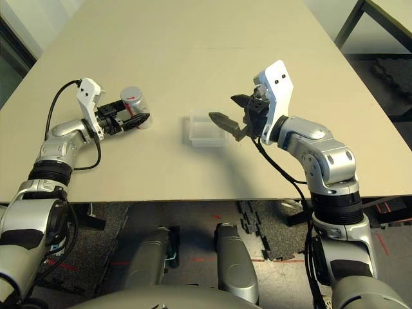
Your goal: Pour the medicine from the bottle into the box.
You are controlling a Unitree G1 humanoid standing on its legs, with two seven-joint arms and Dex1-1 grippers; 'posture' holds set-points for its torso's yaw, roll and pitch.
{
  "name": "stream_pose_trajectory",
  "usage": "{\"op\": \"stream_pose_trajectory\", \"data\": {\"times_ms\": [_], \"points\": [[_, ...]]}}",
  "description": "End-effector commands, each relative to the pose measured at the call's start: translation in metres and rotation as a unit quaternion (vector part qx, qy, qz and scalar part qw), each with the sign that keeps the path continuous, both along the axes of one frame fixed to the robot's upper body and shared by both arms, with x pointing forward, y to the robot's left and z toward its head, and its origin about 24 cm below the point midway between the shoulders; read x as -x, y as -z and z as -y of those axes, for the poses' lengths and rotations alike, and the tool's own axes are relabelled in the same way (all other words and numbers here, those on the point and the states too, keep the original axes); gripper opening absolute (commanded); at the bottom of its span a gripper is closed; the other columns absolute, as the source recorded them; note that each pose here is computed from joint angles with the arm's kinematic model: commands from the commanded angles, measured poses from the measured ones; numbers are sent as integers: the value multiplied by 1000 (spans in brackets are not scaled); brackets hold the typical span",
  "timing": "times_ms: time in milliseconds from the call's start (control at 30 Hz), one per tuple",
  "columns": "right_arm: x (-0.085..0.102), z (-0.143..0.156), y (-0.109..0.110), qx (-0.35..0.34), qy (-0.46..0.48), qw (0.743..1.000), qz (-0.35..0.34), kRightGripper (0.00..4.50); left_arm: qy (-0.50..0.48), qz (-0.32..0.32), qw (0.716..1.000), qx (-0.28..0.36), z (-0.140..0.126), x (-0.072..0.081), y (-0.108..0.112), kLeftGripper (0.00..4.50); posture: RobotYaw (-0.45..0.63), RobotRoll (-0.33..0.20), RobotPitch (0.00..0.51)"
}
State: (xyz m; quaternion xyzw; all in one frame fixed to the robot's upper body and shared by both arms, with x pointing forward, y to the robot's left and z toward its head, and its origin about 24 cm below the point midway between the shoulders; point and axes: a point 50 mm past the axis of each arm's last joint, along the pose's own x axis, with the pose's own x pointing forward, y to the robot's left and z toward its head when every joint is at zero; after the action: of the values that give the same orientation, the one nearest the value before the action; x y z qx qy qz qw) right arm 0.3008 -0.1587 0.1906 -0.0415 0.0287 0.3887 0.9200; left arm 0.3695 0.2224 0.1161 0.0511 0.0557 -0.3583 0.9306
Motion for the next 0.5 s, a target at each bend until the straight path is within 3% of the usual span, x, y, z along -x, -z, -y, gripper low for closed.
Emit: {"op": "stream_pose_trajectory", "data": {"times_ms": [33,100,133,333,500], "points": [[0,-4,-1,2,-9,1000,-2,4500,-5,4,1000,-10,1,-3,0,3535,-177,0,145],[-1,-4,-1,2,-9,1000,-2,4500,-5,5,1000,-10,1,-4,0,2753,-177,0,145],[-1,-4,-1,2,-9,1000,-1,4500,-4,6,1000,-11,2,-4,-1,2617,-177,0,145],[-2,-5,-4,2,-7,1000,5,4500,20,14,1000,-14,10,-6,-4,2621,-178,0,145],[-4,-11,-16,4,-19,999,28,4500,88,40,995,0,30,-9,-26,2621,-176,0,142]]}}
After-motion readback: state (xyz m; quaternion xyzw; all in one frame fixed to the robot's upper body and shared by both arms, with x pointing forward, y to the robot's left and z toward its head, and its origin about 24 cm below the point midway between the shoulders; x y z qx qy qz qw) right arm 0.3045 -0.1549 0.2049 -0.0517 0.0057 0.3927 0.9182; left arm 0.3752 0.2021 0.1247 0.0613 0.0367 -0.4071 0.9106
